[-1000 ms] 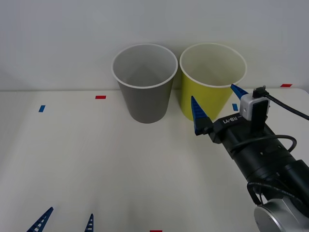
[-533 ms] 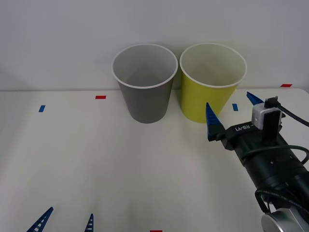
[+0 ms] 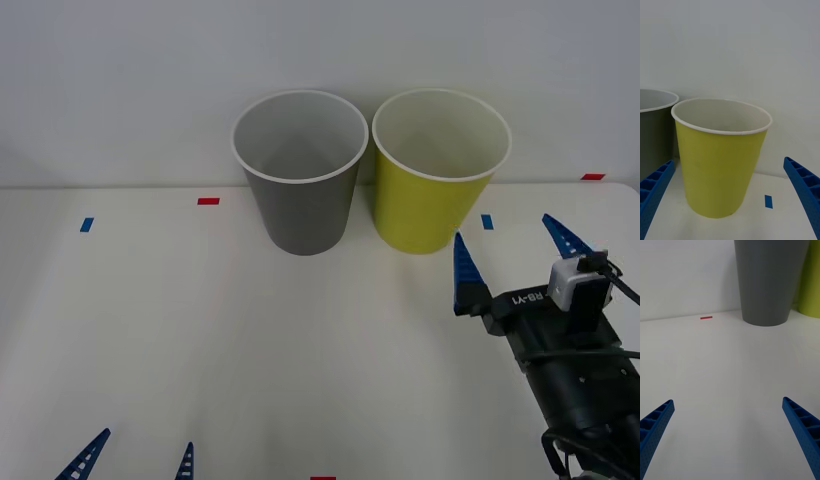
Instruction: Put cans in the gray bin and PET bottles in the light green bin.
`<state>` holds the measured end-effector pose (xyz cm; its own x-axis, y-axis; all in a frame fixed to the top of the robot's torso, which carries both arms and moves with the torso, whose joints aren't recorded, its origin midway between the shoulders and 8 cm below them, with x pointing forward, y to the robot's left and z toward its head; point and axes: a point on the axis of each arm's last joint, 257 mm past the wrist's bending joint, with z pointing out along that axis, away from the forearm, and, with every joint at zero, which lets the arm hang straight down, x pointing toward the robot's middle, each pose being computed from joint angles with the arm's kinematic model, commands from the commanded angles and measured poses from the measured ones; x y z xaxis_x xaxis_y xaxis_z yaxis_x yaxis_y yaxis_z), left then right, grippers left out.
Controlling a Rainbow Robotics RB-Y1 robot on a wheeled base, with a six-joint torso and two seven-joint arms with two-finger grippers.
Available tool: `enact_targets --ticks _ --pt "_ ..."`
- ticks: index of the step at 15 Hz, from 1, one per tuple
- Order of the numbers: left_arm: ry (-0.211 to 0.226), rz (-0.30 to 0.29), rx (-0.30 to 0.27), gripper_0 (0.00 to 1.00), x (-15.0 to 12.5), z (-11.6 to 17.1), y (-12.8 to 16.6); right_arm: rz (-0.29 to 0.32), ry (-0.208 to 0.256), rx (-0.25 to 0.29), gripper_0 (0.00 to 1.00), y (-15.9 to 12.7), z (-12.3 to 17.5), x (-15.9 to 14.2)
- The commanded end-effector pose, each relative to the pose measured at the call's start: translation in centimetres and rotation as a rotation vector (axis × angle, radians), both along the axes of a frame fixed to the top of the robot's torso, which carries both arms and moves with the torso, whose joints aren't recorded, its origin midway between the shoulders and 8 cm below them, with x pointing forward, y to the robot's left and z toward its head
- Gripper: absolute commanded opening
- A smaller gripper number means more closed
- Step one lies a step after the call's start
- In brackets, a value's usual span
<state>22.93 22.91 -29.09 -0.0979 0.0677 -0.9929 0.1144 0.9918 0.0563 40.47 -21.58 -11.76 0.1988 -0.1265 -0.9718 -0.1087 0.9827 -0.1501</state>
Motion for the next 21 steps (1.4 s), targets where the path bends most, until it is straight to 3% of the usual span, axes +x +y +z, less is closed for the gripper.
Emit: enact_targets --ticks 1,3,5,7,10,13,21 --pt "0.000 0.000 0.000 1.00 0.0 0.0 0.0 -0.025 0.041 -0.038 1.00 -1.9 -3.4 -2.7" --pt "0.000 0.000 0.000 1.00 0.0 0.0 0.0 -0.041 0.056 -0.059 1.00 -2.8 -4.6 -4.0" --pt "0.000 0.000 0.000 1.00 0.0 0.0 0.0 -0.048 0.029 -0.085 1.00 -3.8 -6.2 -5.1" --pt "0.000 0.000 0.000 1.00 0.0 0.0 0.0 -0.059 0.056 -0.088 1.00 -4.7 -8.6 -6.4" --pt "0.000 0.000 0.000 1.00 0.0 0.0 0.0 -0.087 0.120 -0.069 1.00 -5.9 -11.5 -8.9" --pt "0.000 0.000 0.000 1.00 0.0 0.0 0.0 -0.103 0.125 -0.043 1.00 -6.8 -13.1 -10.9" --pt "0.000 0.000 0.000 1.00 0.0 0.0 0.0 -0.101 0.191 0.042 1.00 -6.3 -15.0 -15.8"
